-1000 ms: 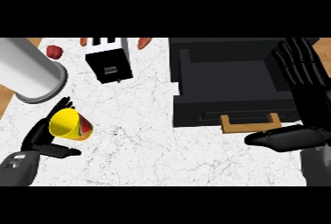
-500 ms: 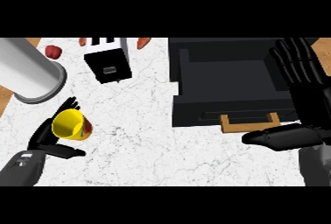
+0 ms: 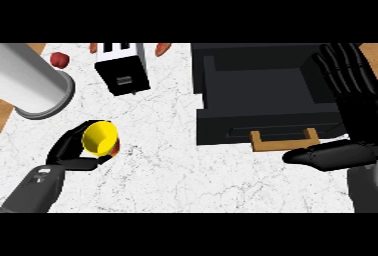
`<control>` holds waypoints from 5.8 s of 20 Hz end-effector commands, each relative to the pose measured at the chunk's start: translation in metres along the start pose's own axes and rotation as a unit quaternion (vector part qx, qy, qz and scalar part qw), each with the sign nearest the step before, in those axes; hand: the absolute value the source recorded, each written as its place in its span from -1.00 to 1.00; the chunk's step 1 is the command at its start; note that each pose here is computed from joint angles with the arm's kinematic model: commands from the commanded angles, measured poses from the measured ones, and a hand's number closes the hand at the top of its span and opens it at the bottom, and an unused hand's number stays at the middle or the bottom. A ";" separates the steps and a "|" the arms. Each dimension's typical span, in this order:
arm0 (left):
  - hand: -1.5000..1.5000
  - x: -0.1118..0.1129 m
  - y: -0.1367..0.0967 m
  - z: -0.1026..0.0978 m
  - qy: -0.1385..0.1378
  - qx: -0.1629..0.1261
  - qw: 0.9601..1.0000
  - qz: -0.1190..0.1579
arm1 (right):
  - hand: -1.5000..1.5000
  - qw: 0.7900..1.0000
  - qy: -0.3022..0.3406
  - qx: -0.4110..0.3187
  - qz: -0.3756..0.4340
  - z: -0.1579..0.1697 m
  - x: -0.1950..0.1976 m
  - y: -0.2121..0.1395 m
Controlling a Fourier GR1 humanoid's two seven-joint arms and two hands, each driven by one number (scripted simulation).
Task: Pick up the cup, place it into the drawer and close the drawer
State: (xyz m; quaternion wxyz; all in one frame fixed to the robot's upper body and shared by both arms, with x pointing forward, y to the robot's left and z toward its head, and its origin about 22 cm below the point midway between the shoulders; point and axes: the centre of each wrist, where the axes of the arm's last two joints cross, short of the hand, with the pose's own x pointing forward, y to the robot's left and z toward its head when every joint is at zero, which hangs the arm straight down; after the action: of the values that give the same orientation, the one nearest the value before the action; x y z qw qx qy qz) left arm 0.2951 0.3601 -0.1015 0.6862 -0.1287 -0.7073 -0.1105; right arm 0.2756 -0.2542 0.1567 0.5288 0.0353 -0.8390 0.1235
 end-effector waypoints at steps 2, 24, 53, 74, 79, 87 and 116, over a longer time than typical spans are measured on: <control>1.00 -0.002 -0.012 -0.008 -0.126 -0.016 0.992 0.009 | -1.00 1.000 0.013 0.000 0.012 0.000 -0.001 -0.003; 1.00 0.038 -0.091 -0.105 -0.286 0.127 0.950 0.015 | -1.00 1.000 0.016 -0.025 0.009 0.015 -0.003 -0.021; 1.00 0.261 -0.266 -0.261 -0.143 0.097 0.979 -0.110 | -1.00 1.000 -0.001 0.003 0.007 0.012 -0.010 0.000; -1.00 0.210 -0.261 -0.250 -0.078 0.039 0.993 -0.083 | -1.00 0.986 -0.041 0.151 -0.064 -0.038 -0.004 0.032; -1.00 0.220 -0.265 -0.250 -0.144 0.023 0.989 -0.007 | 1.00 0.957 -0.047 0.266 -0.106 -0.035 -0.006 0.047; -1.00 0.221 -0.260 -0.253 -0.173 0.071 0.982 0.014 | -1.00 0.918 0.089 0.378 0.079 -0.019 -0.007 0.027; -1.00 0.162 -0.186 -0.201 -0.187 0.076 0.975 0.096 | 1.00 0.908 0.198 0.237 0.283 -0.041 -0.189 0.010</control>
State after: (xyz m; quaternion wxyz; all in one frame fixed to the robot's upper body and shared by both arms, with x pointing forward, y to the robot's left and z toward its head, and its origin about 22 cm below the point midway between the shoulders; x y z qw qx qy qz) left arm 0.4253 0.1176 0.0778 0.5616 -0.1536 -0.8123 0.0350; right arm 0.3799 -0.2367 0.0028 0.5999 -0.0865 -0.6140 0.5056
